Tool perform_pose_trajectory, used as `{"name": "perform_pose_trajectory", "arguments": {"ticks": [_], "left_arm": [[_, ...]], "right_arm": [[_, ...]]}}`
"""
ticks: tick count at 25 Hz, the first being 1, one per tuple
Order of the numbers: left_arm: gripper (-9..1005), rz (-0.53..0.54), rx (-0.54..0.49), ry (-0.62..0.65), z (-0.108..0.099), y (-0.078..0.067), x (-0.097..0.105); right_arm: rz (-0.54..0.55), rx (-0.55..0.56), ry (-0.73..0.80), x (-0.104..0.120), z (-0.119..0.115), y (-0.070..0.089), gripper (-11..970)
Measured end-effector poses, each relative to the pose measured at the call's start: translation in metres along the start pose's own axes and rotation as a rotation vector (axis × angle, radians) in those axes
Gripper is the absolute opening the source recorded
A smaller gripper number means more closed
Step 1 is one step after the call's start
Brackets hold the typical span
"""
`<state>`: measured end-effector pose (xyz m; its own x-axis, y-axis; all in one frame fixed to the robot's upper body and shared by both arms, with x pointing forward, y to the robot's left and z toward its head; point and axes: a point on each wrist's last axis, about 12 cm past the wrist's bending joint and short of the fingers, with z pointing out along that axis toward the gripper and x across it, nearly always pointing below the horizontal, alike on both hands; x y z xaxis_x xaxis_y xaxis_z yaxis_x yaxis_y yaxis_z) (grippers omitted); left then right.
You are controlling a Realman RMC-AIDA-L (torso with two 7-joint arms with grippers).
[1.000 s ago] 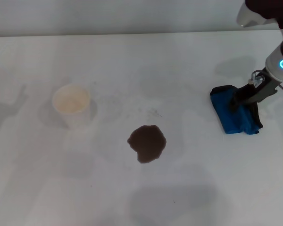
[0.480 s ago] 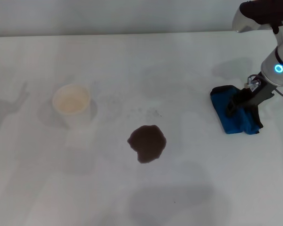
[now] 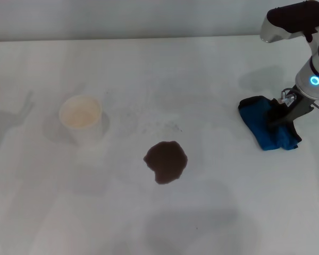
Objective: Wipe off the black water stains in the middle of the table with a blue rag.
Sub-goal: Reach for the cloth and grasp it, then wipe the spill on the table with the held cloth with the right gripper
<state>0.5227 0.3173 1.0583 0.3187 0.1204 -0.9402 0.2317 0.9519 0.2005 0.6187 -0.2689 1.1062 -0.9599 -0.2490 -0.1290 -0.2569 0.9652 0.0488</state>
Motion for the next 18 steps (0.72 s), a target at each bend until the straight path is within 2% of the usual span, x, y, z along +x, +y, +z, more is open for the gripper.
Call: {"name": "perform_pose_trajectory", "arguments": {"ticks": [4,11,18], "left_arm": [[887,-0.002,-0.004,0.0,0.001,0.0,0.0],[888,-0.004,-0.021,0.008,0.001,0.001,0.001],[887,-0.01,-0.019,0.033,0.003,0.0,0.004]], "right_arm": [[-0.011,0.005,0.004,0.0,0.0,0.0,102],[-0.05,0.01,0.008,-0.002,-0.001,0.002,85],[-0.11,0.005,0.018,-0.005,-0.002,0.012,85]]}}
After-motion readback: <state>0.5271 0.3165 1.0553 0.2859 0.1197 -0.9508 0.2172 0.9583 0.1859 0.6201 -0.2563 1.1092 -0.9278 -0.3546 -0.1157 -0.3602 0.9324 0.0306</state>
